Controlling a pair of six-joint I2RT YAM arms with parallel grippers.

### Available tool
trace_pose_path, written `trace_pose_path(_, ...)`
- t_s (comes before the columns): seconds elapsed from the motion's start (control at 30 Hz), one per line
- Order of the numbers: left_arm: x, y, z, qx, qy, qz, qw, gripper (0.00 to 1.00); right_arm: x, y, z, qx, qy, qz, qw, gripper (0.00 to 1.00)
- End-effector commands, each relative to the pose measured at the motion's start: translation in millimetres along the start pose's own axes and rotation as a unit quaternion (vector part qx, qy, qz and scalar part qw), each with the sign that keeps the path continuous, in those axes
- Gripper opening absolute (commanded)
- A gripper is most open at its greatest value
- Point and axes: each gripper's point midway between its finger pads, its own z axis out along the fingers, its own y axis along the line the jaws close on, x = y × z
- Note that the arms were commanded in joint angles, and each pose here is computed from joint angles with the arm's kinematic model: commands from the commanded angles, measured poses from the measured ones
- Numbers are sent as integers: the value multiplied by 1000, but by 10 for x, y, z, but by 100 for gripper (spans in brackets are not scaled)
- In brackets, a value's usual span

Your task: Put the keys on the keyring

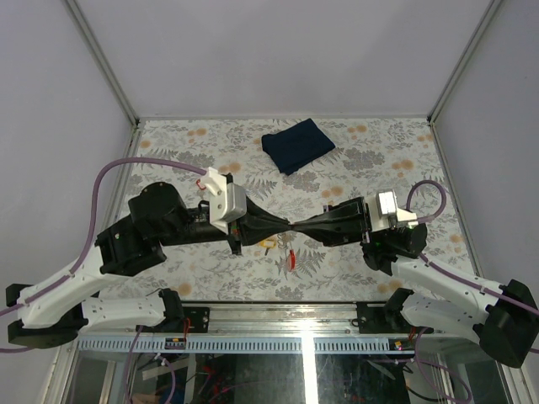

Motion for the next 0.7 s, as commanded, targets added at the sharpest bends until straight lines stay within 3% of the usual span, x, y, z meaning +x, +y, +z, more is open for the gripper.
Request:
trace_pose_path(0.0, -226, 22, 7, -5, -28, 17, 999, 0, -238, 45, 90, -16, -25, -34, 999, 0)
trace_pose_path(0.23, -123, 75, -28, -17, 24, 19, 999, 0, -20, -43, -49, 26, 51, -59, 997, 22)
trace_pose_path(0.43, 40, 99, -84, -22, 80, 19, 996, 0, 172, -154, -286, 68, 164, -110, 978, 27)
trace_pose_path(0.67, 246, 101, -58, -12, 141, 12, 990, 0, 296, -213, -401, 87, 241, -88, 963, 29)
